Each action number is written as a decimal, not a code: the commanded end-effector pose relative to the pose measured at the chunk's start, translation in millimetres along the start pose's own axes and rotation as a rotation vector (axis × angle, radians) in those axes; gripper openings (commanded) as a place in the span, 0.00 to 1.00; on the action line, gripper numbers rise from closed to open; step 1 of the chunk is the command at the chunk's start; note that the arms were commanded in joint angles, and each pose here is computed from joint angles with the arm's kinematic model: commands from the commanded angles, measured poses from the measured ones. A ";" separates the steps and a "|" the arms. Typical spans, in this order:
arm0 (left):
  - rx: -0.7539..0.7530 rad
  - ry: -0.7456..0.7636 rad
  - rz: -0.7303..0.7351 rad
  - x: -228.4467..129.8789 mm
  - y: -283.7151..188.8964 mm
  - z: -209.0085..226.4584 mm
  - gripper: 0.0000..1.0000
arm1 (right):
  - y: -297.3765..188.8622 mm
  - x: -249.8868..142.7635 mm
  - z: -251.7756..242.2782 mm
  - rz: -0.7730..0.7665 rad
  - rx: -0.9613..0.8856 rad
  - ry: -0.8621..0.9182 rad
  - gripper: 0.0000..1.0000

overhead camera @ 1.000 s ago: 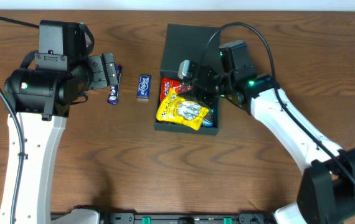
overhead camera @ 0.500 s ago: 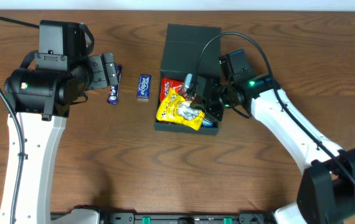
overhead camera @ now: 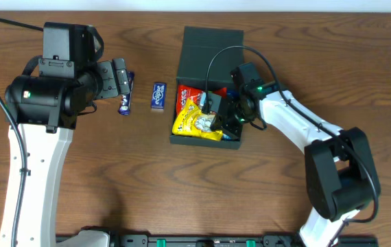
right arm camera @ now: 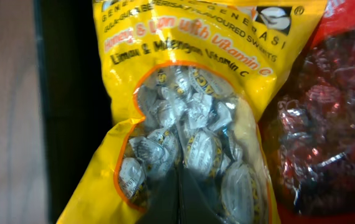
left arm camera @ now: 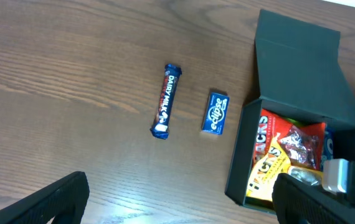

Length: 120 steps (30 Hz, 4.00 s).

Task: Pack container
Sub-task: 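Press the yellow bag down into the box with the right gripper, then withdraw the right gripper up and right from the box, then grasp the blue Dairy Milk bar with the left gripper, then carry the Dairy Milk bar into the box and release it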

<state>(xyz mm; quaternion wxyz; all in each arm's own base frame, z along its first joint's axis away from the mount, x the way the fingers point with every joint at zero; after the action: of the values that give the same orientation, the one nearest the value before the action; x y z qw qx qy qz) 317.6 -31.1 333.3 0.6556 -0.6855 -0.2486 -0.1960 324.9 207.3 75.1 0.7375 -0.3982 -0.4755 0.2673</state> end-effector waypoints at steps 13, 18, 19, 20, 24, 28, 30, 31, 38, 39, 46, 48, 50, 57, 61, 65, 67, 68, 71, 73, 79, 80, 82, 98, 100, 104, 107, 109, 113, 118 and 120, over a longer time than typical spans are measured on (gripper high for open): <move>0.005 0.017 -0.028 4.8 -8.4 1.8 0.95 | -6.0 20.9 4.1 -0.107 0.020 -0.068 0.01; 0.005 0.017 -0.029 4.9 -8.4 1.8 0.95 | -52.5 49.2 20.4 -0.217 -0.037 -0.113 0.01; 0.006 0.017 -0.029 5.3 -7.7 1.8 0.95 | -61.5 53.6 23.6 -0.235 -0.053 -0.129 0.01; 0.008 0.017 -0.029 5.8 -6.6 2.0 0.95 | -71.5 58.2 26.7 -0.256 -0.071 -0.146 0.01; 0.012 0.019 -0.007 7.6 5.4 1.0 0.95 | -108.4 73.7 35.1 -0.344 -0.143 -0.170 0.02; 0.027 0.058 0.074 7.8 42.1 -0.5 0.95 | -153.1 89.4 28.8 -0.486 -0.237 -0.078 0.07; 0.056 0.064 0.106 7.3 57.7 1.9 0.95 | -165.5 89.5 23.2 -0.521 -0.264 -0.044 0.10; 0.083 0.067 0.126 6.7 68.3 4.6 0.95 | -173.2 87.7 17.9 -0.539 -0.282 -0.017 0.26; 0.153 0.084 0.235 0.6 134.6 9.3 0.95 | -199.7 64.8 -15.0 -0.568 -0.370 0.081 0.52; 0.154 0.086 0.248 -0.6 143.9 8.8 0.95 | -204.0 62.0 -19.7 -0.575 -0.386 0.089 0.53; 0.162 0.118 0.347 -17.4 207.3 8.2 0.96 | -221.9 55.5 -36.2 -0.613 -0.454 0.094 0.99; 0.165 0.138 0.389 -26.2 223.5 10.3 0.98 | -221.0 54.7 -35.7 -0.609 -0.449 0.099 0.99; 0.173 0.132 0.420 -33.1 237.3 15.4 0.92 | -220.9 54.6 -35.8 -0.611 -0.446 0.109 0.99; 0.078 0.090 0.465 -43.4 273.1 37.9 0.83 | -221.3 55.0 -35.9 -0.619 -0.440 0.132 0.99; 0.064 0.082 0.441 -40.8 286.4 44.0 0.76 | -221.4 54.9 -36.0 -0.619 -0.440 0.132 0.99; 0.061 0.087 0.460 -47.2 295.0 42.2 0.76 | -221.3 55.1 -36.0 -0.619 -0.440 0.132 0.99; 0.056 0.088 0.464 -48.3 295.8 40.8 0.75 | -221.3 55.0 -36.0 -0.619 -0.440 0.132 0.99; 0.015 0.108 0.465 -48.8 295.9 35.3 0.73 | -221.4 55.0 -36.0 -0.618 -0.441 0.132 0.99; -0.020 0.131 0.457 -47.9 297.5 29.5 0.72 | -221.4 55.0 -36.0 -0.618 -0.441 0.132 0.99; -0.020 0.132 0.443 -45.7 300.7 29.2 0.72 | -221.4 55.0 -36.0 -0.618 -0.441 0.132 0.99; -0.020 0.131 0.452 -50.4 309.7 29.5 0.64 | -221.3 55.0 -36.1 -0.618 -0.441 0.132 0.99; -0.020 0.131 0.462 -53.3 312.5 29.8 0.64 | -221.3 55.0 -36.1 -0.618 -0.441 0.132 0.99; -0.019 0.130 0.478 -58.7 318.1 30.2 0.57 | -221.3 54.9 -36.3 -0.618 -0.442 0.132 0.99; -0.014 0.111 0.490 -60.7 316.8 30.1 0.15 | -225.4 42.1 -54.1 -0.556 -0.583 0.211 0.99; -0.011 0.097 0.496 -60.8 314.4 30.0 0.14 | -228.0 36.2 -61.2 -0.540 -0.636 0.278 0.99; -0.011 0.097 0.507 -57.2 300.8 27.7 0.12 | -231.4 29.8 -68.1 -0.518 -0.698 0.321 0.99; -0.017 0.099 0.466 -44.4 281.7 17.1 0.12 | -236.2 22.6 -74.5 -0.504 -0.744 0.355 0.99; -0.030 0.121 0.415 -31.9 265.2 3.9 0.12 | -243.8 12.1 -83.0 -0.502 -0.801 0.435 0.99; -0.069 0.182 0.327 -14.6 234.3 -29.1 0.12 | -257.8 -8.7 -95.4 -0.520 -0.861 0.576 0.99; -0.126 0.204 0.293 -18.6 211.4 -86.2 0.12 | -268.6 -24.1 -103.0 -0.521 -0.892 0.616 0.99; -0.154 0.207 0.308 -27.5 207.2 -108.3 0.12 | -271.3 -28.1 -104.8 -0.521 -0.901 0.625 0.99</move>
<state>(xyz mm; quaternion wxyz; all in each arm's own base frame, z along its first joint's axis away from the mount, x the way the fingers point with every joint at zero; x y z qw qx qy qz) 429.5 -128.1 152.6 0.6554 -0.7295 -0.0464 -0.1901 415.3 12.1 260.8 0.6454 -0.5992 -0.3943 -0.2626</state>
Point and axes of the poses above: each gripper's point midway between its finger pads, its own y axis out along the fingers, its own z axis along the line the jaws close on, x = y × z, the point moved 4 cm from there along -y, back along the fingers, and after that the axes turned 5 degrees about y, right-handed, at the moved point
